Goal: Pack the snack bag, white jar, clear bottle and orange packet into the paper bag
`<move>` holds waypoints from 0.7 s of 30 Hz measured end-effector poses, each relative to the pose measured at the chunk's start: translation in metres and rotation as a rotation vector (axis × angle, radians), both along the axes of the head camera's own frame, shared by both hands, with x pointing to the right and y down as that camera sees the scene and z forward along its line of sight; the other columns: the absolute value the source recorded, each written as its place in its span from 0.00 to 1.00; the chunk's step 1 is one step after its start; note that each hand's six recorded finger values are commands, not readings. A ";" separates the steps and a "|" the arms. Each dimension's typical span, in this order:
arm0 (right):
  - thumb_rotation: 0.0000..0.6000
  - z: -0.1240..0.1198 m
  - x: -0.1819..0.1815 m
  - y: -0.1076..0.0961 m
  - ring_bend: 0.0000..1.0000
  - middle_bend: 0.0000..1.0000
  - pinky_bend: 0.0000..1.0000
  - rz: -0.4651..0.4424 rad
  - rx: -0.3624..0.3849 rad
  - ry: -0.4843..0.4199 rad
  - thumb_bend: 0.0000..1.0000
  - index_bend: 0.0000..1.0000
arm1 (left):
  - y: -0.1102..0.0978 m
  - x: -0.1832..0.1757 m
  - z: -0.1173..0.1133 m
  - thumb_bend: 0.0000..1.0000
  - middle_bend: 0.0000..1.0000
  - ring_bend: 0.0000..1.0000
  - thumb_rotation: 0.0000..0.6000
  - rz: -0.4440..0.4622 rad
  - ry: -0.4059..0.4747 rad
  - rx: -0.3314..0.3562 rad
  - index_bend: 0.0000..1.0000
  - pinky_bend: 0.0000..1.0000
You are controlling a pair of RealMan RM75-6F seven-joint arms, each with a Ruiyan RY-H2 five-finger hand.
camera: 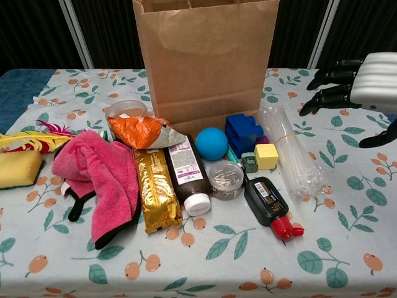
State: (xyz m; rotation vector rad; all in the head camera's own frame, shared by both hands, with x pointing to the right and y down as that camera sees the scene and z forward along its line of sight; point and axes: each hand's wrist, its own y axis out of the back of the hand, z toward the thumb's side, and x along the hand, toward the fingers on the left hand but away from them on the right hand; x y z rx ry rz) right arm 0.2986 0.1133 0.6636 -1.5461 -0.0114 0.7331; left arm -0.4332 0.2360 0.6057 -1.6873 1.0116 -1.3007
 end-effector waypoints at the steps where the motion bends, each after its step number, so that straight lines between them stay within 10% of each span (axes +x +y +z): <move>1: 1.00 0.005 -0.002 -0.001 0.14 0.30 0.14 -0.003 0.000 -0.002 0.00 0.19 | -0.001 0.000 0.000 0.00 0.10 0.07 1.00 0.002 -0.002 0.006 0.09 0.15; 21: 1.00 0.074 -0.031 -0.008 0.14 0.30 0.14 0.170 -0.080 -0.103 0.01 0.19 | -0.012 -0.008 -0.001 0.00 0.10 0.07 1.00 0.012 0.004 0.048 0.09 0.15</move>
